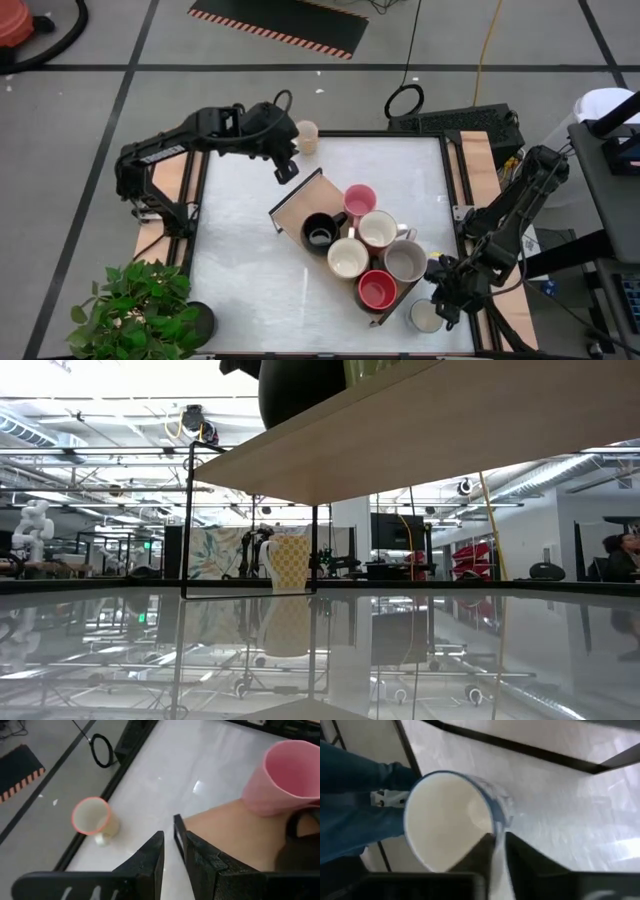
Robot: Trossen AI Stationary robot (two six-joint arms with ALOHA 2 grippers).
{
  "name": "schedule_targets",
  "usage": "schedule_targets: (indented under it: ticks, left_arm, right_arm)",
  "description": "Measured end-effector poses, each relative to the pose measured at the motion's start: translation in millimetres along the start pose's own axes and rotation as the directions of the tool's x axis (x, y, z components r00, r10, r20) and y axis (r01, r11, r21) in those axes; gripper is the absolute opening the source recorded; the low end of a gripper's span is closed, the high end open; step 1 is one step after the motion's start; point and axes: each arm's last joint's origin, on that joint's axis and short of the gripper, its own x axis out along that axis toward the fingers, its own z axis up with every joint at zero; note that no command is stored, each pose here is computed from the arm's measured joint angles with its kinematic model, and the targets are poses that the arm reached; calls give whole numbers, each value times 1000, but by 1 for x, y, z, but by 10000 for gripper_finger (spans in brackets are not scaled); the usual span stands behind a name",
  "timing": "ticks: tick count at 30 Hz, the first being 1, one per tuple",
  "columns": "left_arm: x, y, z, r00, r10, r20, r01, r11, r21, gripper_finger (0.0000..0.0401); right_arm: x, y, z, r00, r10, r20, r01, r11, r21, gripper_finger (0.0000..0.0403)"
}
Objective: Place coffee mugs
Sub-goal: Put the blue-white mug on the shelf
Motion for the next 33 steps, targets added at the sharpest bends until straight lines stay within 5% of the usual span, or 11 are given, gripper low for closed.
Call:
schedule_targets:
  ticks: [3,20,24,30,33]
  left_arm:
    - [1,9,2,1000,19,7,-19,1000,-16,79]
    - [4,27,4,998,60,7,-59,997,-54,79]
    - [4,27,4,998,60,6,-59,997,-58,79]
    - [4,27,4,998,60,6,-59,996,-69,79]
    - [4,27,4,998,60,6,-59,996,-69,79]
  right_arm:
    - [0,1,0,1000,14,-1,-14,1000,-2,12]
    - [8,0,2,995,47,89,-49,999,11,120]
    - [12,-3,2,995,56,86,-56,998,7,98]
    - [13,-5,1,997,40,64,-37,998,-41,11]
    - [13,-6,1,998,28,60,-26,999,-39,10]
